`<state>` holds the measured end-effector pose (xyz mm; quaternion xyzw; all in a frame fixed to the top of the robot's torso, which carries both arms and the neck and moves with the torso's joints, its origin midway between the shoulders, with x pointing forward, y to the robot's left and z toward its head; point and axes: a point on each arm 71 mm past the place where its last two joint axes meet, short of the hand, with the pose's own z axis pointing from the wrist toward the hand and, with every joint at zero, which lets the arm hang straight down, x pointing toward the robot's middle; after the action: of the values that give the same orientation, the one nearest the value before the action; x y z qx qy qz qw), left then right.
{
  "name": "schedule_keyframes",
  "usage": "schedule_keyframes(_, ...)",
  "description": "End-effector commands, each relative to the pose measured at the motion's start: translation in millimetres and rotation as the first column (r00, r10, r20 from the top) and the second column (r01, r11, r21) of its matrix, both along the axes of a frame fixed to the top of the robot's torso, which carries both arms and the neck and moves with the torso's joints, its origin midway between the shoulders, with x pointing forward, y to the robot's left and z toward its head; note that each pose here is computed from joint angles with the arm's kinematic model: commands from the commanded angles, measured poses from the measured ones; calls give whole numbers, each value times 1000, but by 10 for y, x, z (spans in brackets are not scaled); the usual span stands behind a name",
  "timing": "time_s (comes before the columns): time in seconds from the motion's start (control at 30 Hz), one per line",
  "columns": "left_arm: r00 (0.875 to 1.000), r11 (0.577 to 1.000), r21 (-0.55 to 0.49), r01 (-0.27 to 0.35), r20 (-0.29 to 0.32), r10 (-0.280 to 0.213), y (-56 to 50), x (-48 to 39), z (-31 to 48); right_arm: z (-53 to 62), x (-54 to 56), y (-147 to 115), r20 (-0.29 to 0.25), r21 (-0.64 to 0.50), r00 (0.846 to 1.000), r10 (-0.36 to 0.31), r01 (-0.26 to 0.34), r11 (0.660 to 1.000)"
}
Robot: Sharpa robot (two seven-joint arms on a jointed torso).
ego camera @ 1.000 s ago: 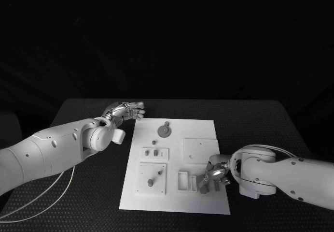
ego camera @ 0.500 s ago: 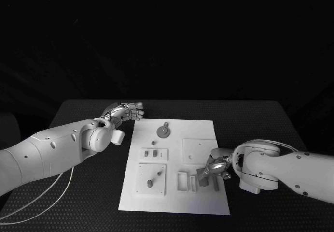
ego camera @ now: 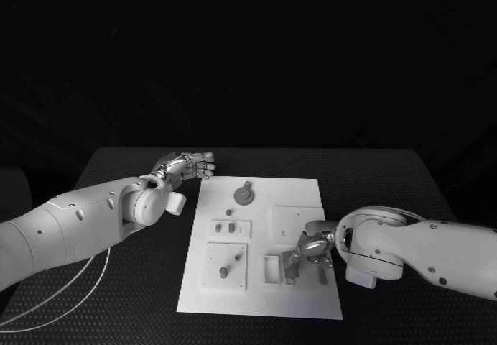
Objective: Assemble the parts on the task board
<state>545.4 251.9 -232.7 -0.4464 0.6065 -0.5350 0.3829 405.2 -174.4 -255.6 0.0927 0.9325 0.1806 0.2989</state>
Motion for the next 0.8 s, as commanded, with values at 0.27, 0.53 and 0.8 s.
schedule_keyframes(0.27,1000,1000,-11,9,3,-9,-26,-4,10,-72,1,182,-38,26,999,6,-5,1000)
schedule_keyframes(0.53,1000,1000,-10,9,3,-9,-18,-6,11,-126,-8,209,-51,16,999,16,-16,1000)
schedule_keyframes(0.8,1000,1000,-10,8,2,-8,-14,-7,11,-167,-23,223,-57,13,998,17,-16,1000)
